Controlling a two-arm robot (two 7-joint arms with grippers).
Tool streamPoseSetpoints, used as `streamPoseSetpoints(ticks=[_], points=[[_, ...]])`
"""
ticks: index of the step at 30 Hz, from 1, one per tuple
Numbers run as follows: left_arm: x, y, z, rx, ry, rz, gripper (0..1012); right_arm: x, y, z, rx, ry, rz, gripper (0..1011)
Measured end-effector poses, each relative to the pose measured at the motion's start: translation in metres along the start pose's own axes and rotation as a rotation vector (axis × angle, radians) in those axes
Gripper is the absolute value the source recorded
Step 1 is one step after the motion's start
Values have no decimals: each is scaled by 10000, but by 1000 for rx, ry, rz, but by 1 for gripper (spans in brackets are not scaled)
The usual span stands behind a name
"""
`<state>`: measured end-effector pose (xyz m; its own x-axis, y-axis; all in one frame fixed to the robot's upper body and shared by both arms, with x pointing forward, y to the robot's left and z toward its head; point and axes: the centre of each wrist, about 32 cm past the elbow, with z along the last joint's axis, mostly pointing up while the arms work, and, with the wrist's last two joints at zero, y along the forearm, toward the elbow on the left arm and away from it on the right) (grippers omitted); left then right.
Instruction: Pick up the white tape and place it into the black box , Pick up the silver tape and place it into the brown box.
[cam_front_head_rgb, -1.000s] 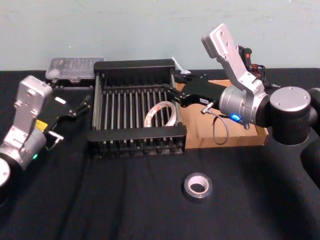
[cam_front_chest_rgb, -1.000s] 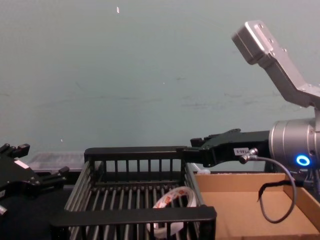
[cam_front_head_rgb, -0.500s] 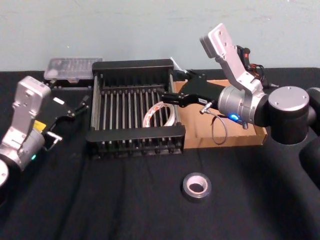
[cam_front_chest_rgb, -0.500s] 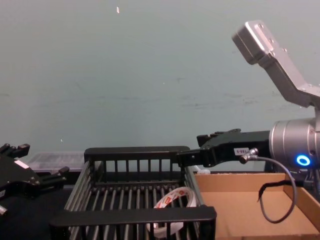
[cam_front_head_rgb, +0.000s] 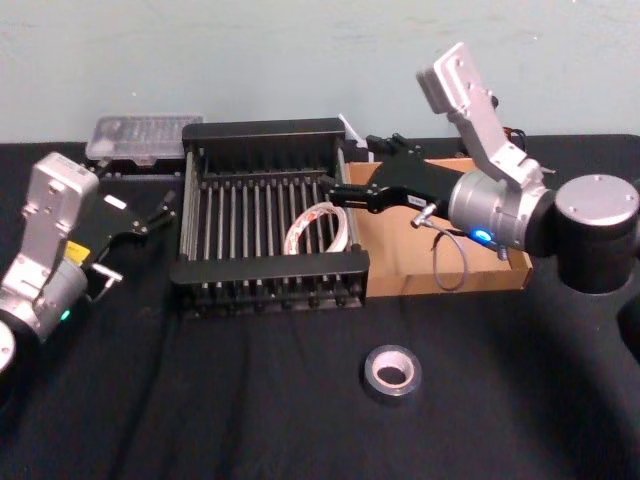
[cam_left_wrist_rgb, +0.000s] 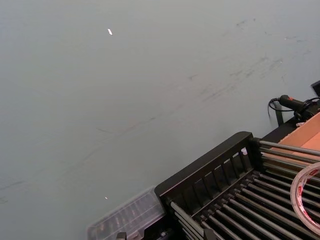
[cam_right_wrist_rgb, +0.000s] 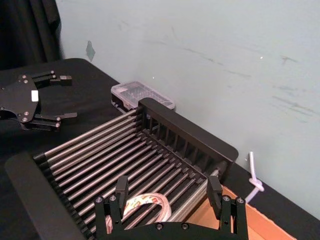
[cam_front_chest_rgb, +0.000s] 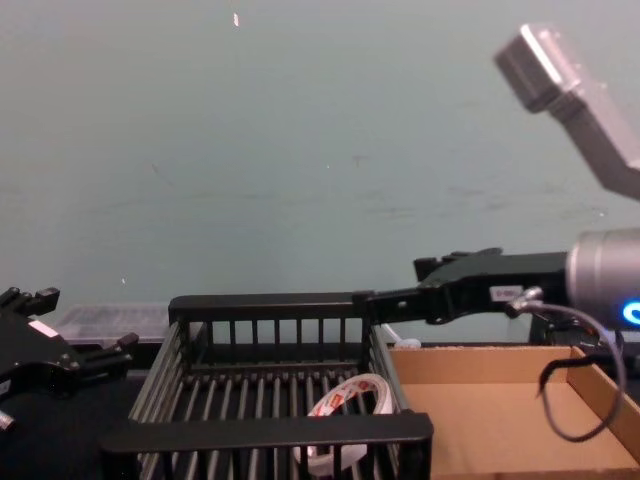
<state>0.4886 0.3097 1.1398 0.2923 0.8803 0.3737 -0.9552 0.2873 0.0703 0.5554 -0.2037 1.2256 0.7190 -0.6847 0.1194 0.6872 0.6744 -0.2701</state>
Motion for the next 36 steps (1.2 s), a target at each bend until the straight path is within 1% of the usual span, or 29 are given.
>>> streamPoseSetpoints(ticks=[3, 4, 5, 8, 9, 12, 15, 18, 20, 23, 24, 27, 28, 31, 36], points=[[0, 0, 0, 0, 0, 0, 1001, 3, -110, -4, 4, 6, -5, 1002], [0, 0, 0, 0, 0, 0, 1001, 5, -173, -3, 5, 9, -6, 1002], [0, 0, 0, 0, 0, 0, 1001, 5, -173, -3, 5, 9, -6, 1000], [0, 0, 0, 0, 0, 0, 1002, -5, -346, -25, 0, 16, -6, 1000], [0, 0, 0, 0, 0, 0, 1001, -5, -346, -25, 0, 16, -6, 1002], [1, 0, 0, 0, 0, 0, 1001, -17, -557, -73, -11, 23, 2, 1000], [0, 0, 0, 0, 0, 0, 1001, -32, -680, -95, -16, 24, 10, 1002], [0, 0, 0, 0, 0, 0, 1001, -67, -870, -155, -36, 28, 22, 1000], [0, 0, 0, 0, 0, 0, 1001, -87, -939, -179, -44, 31, 30, 1000], [0, 0, 0, 0, 0, 0, 1001, -134, -1095, -252, -67, 40, 48, 1002], [0, 0, 0, 0, 0, 0, 1001, -134, -1095, -252, -67, 40, 48, 1000], [0, 0, 0, 0, 0, 0, 1001, -191, -1207, -317, -92, 48, 68, 1000], [0, 0, 0, 0, 0, 0, 1001, -191, -1207, -317, -92, 48, 68, 1000], [0, 0, 0, 0, 0, 0, 1001, -234, -1280, -376, -121, 57, 85, 1000], [0, 0, 0, 0, 0, 0, 1001, -292, -1324, -448, -159, 65, 110, 1000]])
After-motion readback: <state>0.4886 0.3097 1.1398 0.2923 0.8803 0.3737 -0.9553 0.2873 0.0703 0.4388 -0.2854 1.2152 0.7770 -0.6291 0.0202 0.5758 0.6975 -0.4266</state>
